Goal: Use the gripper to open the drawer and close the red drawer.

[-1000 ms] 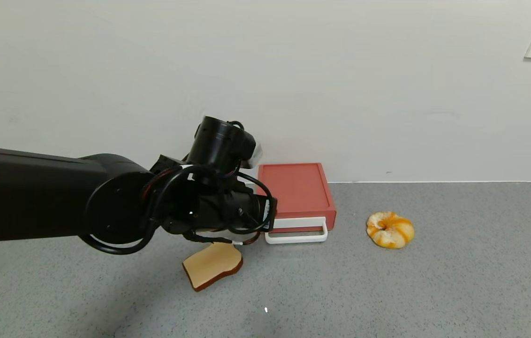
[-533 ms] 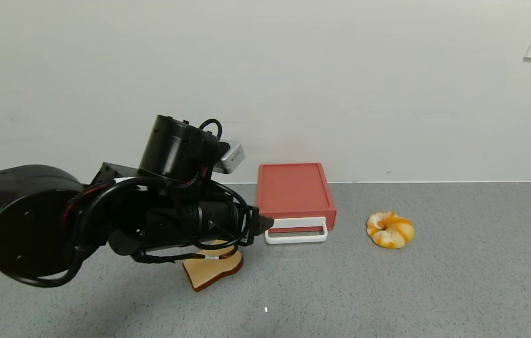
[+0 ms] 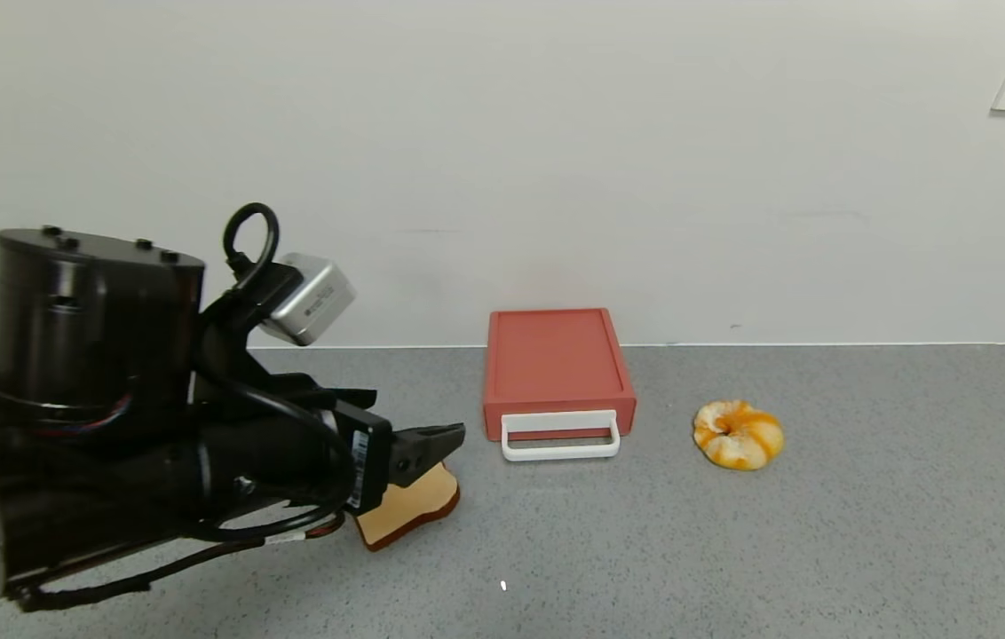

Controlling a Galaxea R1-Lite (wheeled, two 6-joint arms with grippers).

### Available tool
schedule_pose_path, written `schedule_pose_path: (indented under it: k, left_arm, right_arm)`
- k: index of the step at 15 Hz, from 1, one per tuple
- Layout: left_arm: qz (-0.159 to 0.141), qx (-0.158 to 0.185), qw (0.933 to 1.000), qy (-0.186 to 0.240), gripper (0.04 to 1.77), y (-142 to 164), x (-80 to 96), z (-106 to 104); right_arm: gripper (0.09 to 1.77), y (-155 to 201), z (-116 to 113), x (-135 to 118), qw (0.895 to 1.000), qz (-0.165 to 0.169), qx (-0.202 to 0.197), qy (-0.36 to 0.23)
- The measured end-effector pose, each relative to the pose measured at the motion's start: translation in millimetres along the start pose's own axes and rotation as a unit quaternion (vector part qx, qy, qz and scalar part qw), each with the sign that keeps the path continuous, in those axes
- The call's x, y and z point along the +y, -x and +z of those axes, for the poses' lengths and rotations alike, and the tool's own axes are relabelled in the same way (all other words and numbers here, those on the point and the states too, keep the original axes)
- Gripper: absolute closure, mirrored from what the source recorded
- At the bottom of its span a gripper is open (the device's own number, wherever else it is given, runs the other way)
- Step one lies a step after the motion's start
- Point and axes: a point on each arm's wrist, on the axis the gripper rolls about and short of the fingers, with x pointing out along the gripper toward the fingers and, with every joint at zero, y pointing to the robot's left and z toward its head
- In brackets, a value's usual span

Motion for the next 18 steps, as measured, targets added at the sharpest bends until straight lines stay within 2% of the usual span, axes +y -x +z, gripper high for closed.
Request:
schedule_pose_path:
  k: [4,7,10,13,18]
  left_arm:
    - [-0.001,-0.037,0.9992,-0.014,0.18,47,4.6,-9]
    - [0.008,-0.03,0.9994,-0.014,0.15,83,10.2,-24]
    - [0.024,-0.04,0.9989,-0.007,0.13,121,16.9,-39]
    - [0.081,-0.07,0.9942,0.002,0.12,159,23.1,-55]
    - [0.172,-0.121,0.9772,0.029,0.11,208,28.9,-86]
  right_arm:
    - [0.15,0,0,0,1.0,0.0,0.0,0.0]
    - [0.15,0,0,0,1.0,0.0,0.0,0.0]
    - [0.15,0,0,0,1.0,0.0,0.0,0.0]
    - [0.15,0,0,0,1.0,0.0,0.0,0.0]
    - [0.15,0,0,0,1.0,0.0,0.0,0.0]
